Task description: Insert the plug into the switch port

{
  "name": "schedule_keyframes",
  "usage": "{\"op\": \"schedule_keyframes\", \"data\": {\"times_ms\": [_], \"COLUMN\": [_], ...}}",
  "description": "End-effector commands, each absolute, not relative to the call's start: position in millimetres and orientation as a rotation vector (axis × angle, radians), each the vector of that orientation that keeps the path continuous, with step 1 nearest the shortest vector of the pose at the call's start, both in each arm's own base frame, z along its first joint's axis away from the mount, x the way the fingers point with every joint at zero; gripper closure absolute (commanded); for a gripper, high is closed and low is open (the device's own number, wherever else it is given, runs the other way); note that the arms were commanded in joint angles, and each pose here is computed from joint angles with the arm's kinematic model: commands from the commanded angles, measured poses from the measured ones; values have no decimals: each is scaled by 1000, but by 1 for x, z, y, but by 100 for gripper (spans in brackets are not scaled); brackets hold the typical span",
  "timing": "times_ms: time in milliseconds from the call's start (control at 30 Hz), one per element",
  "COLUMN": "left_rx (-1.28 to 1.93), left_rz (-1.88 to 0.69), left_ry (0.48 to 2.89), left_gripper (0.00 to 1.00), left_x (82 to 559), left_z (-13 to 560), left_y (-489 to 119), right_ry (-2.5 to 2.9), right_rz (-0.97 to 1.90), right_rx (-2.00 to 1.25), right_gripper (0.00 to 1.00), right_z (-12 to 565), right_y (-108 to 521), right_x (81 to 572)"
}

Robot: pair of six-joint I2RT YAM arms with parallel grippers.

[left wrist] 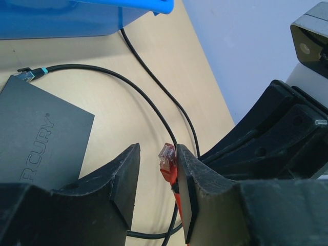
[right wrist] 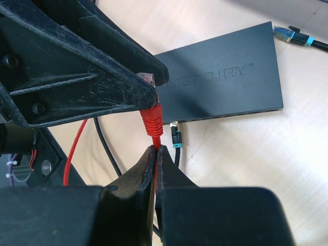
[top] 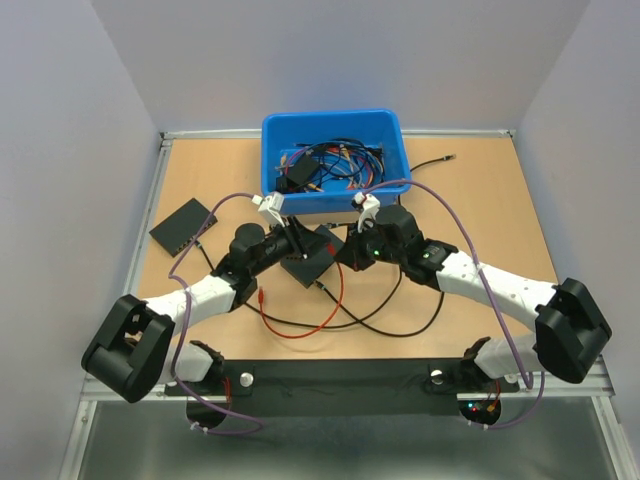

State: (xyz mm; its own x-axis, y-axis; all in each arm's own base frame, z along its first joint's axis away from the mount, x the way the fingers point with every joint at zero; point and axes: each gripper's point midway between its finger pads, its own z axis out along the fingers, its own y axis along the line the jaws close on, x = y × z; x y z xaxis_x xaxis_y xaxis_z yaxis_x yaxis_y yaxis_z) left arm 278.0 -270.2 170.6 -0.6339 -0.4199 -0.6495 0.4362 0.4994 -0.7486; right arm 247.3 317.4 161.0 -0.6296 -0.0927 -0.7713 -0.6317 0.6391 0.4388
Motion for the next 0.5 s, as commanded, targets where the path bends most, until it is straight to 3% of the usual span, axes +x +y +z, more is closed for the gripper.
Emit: {"op": "schedule_keyframes", "data": {"times_ms": [0,367,467], "left_rx": [53,58,3], "left_rz": [-1262,-1319,-1323], "left_ry": [1747,1702,1726], "left_gripper": [57,99,100], "left_x": [285,273,269], "left_z": [208,220,214], "left_y": [-274,-277,-271], "right_ry": [2010,2006,2006], "right_rz": [1025,1013,984], "right_rx": [-583,-570,-544], "right_gripper": [100,99,86], "right_z": [190,191,191], "right_y": [329,328,325], "right_x": [244,247,252]}}
